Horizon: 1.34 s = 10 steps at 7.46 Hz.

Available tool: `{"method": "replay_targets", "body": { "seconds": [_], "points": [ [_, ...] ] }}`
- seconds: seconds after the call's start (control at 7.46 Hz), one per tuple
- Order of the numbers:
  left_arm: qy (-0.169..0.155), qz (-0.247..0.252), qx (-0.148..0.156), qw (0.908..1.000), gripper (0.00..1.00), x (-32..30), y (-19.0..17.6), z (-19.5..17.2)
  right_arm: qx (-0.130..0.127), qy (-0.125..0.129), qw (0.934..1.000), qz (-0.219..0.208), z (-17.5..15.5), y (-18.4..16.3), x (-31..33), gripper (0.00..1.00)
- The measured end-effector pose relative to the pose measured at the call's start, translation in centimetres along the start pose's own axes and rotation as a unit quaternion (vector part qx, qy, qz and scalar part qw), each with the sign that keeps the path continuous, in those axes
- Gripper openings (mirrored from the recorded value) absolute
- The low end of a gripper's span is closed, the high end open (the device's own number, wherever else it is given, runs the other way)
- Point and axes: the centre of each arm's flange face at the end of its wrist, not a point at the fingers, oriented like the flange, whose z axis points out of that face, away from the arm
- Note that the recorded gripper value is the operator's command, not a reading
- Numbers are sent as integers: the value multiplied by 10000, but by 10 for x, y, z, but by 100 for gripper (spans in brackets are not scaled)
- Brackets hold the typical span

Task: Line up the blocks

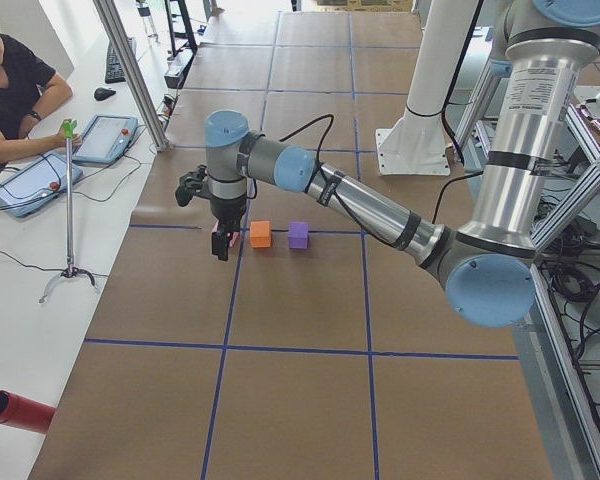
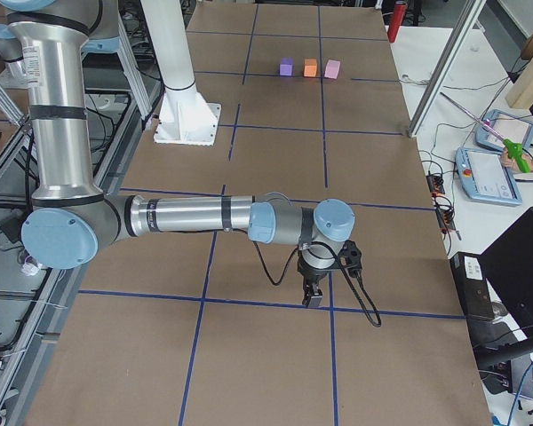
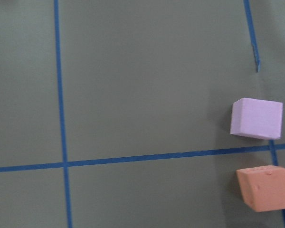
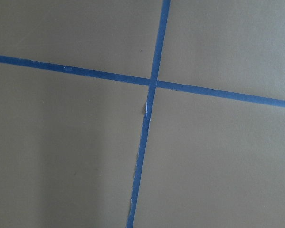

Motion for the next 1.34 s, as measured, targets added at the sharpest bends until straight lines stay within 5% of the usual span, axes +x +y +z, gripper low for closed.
{"method": "replay_targets", "body": {
  "seconds": [0.54,0.8,1.34],
  "points": [
    [-62,275,-374,9989,100,-191,81,63,-1,0,10000,1,0,0,0,100],
    [117,-138,-190,9997,100,-199,98,72,0,0,10000,0,0,0,0,100],
    [385,-837,-123,9957,100,-129,70,70,-1,0,10000,1,0,0,0,100]
  ]
}}
